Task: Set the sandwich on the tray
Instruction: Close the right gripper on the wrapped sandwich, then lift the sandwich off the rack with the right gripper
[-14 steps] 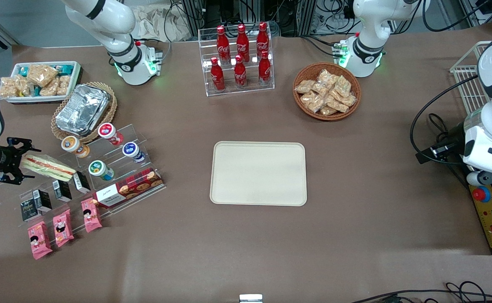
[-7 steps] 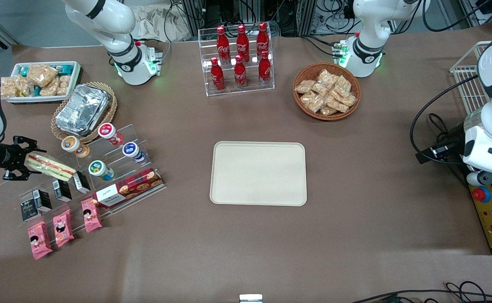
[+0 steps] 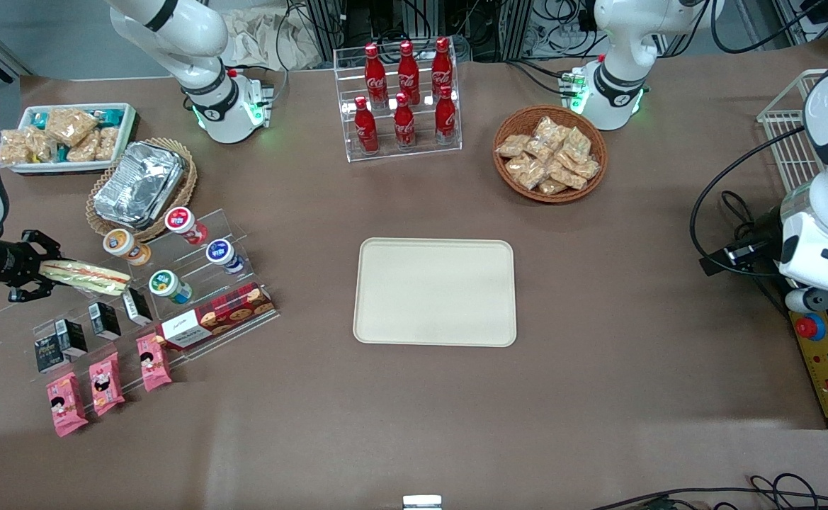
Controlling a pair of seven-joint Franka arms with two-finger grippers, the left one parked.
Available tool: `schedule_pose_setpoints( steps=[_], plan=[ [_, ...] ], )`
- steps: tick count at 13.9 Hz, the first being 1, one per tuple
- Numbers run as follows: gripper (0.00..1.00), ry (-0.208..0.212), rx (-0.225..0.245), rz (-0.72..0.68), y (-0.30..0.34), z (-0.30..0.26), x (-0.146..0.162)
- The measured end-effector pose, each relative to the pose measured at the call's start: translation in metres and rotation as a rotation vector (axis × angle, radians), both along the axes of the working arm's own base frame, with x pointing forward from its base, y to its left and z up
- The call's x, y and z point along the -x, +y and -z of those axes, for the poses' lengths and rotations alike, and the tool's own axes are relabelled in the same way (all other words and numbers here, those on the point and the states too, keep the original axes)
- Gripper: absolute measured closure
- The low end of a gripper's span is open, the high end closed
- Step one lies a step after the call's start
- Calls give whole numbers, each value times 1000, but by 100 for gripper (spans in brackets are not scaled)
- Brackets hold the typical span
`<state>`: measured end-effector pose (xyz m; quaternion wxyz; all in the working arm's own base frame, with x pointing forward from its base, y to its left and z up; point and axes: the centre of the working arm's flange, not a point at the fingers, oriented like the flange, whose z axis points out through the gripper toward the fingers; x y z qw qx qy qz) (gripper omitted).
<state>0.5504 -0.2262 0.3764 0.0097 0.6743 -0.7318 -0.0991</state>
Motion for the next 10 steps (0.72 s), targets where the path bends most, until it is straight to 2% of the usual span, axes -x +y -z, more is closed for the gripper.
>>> schedule_pose_setpoints(
  steps=[4,10],
  plan=[
    [62,-81,19,-87,-5,-35,-13],
    [63,-132,35,-140,-5,-66,-24]
  ],
)
